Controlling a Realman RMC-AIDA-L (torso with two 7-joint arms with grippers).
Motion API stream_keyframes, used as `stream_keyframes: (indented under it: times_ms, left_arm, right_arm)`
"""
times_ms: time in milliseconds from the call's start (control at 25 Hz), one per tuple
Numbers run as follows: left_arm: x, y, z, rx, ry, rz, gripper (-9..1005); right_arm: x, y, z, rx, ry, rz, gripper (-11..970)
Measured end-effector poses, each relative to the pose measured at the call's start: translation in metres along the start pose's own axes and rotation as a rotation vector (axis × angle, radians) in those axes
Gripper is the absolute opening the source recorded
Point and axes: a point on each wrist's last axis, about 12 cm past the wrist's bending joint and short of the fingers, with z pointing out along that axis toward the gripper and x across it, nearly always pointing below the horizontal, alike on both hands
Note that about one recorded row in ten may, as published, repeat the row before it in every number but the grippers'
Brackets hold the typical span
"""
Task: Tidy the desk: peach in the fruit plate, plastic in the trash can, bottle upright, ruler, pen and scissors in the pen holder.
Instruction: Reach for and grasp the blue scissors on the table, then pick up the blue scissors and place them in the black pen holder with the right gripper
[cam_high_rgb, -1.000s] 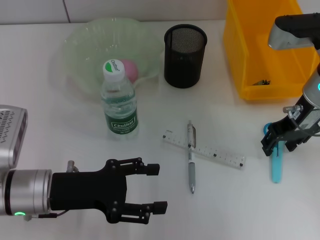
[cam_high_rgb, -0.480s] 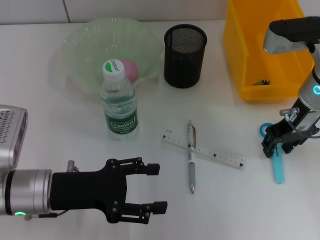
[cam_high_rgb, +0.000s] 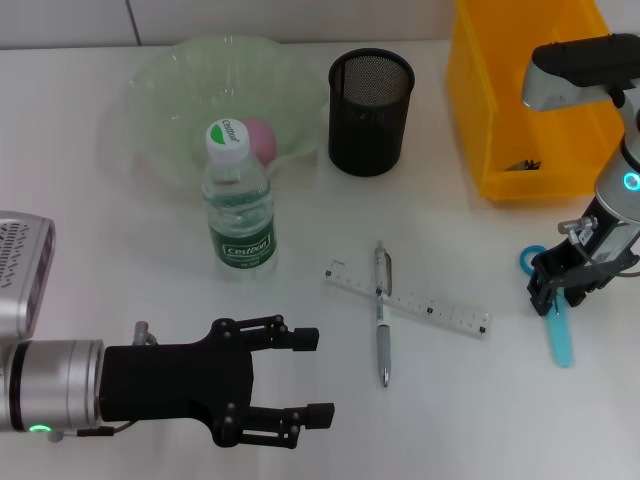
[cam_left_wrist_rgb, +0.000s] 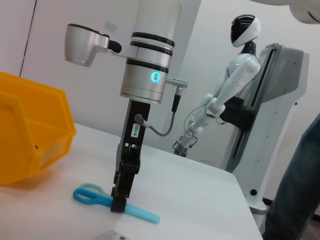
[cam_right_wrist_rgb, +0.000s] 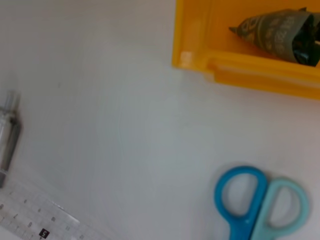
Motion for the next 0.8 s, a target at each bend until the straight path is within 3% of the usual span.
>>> stream_keyframes:
  times_ms: [440, 600, 800]
  left_arm:
    - [-0.001, 0.0, 0.0, -0.001, -0.002, 0.004, 829]
    - [-0.002, 0.0, -0.002, -0.001, -0.009, 0.001, 829]
    - [-0.003, 0.0, -0.003, -0.001, -0.02, -0.002, 829]
  right_arm:
    - [0.002, -0.003, -0.005, 0.018, -0.031, -0.009, 251]
    - [0.011, -0.014, -0.023, 0.003, -0.134, -0.006, 220]
    - [0.033, -0.023, -0.055, -0.161, -0.396, -0.111, 212]
